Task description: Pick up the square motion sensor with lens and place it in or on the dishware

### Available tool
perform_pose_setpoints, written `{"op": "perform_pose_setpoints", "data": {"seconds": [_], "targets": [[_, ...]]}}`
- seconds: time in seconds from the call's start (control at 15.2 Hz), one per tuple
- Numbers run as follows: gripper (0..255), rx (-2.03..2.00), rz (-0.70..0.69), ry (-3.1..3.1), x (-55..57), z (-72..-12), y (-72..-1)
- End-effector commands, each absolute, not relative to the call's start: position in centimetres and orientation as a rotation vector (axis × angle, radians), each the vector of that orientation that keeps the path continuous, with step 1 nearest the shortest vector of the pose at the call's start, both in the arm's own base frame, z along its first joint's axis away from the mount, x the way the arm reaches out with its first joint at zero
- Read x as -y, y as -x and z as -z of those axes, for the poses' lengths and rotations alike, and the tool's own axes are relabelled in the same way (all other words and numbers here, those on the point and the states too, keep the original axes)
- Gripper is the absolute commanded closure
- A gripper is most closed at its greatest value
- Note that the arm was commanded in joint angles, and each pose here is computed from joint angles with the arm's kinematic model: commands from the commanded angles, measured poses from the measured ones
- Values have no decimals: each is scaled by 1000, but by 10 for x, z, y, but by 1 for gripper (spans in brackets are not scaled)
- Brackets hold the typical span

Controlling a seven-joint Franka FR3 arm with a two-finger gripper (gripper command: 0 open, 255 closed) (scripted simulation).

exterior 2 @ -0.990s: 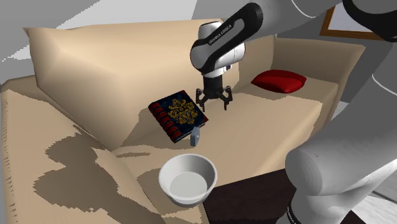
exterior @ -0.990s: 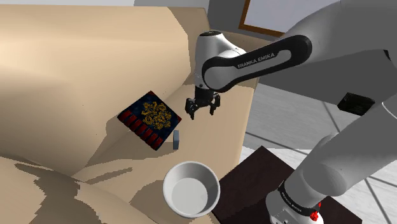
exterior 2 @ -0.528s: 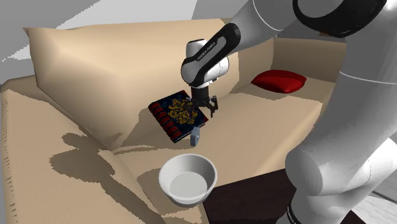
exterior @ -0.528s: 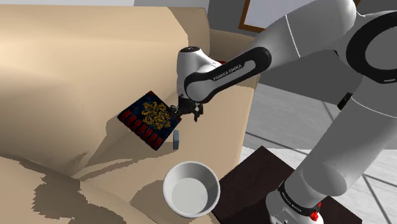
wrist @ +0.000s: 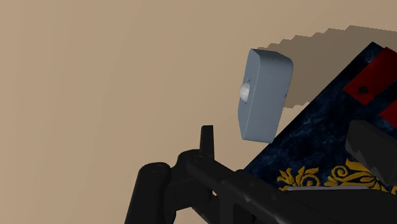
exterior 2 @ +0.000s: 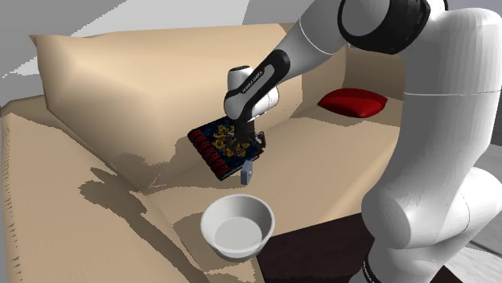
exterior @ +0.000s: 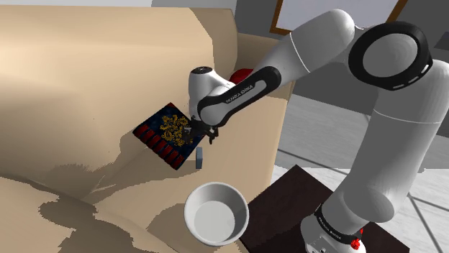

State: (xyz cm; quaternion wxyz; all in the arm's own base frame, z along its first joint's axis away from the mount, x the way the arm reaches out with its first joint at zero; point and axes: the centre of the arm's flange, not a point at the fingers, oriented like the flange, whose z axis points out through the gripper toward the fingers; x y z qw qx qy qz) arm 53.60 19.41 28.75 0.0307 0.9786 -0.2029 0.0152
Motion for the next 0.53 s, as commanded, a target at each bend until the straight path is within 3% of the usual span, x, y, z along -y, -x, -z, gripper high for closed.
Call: {"op": "perform_pose_setpoints", "data": {"seconds": [0.0,0.46], "targets": [[0,626,-47,-3016,-194,-276,-536],[0,626,-47,-3016,-193,-263,-536]]}}
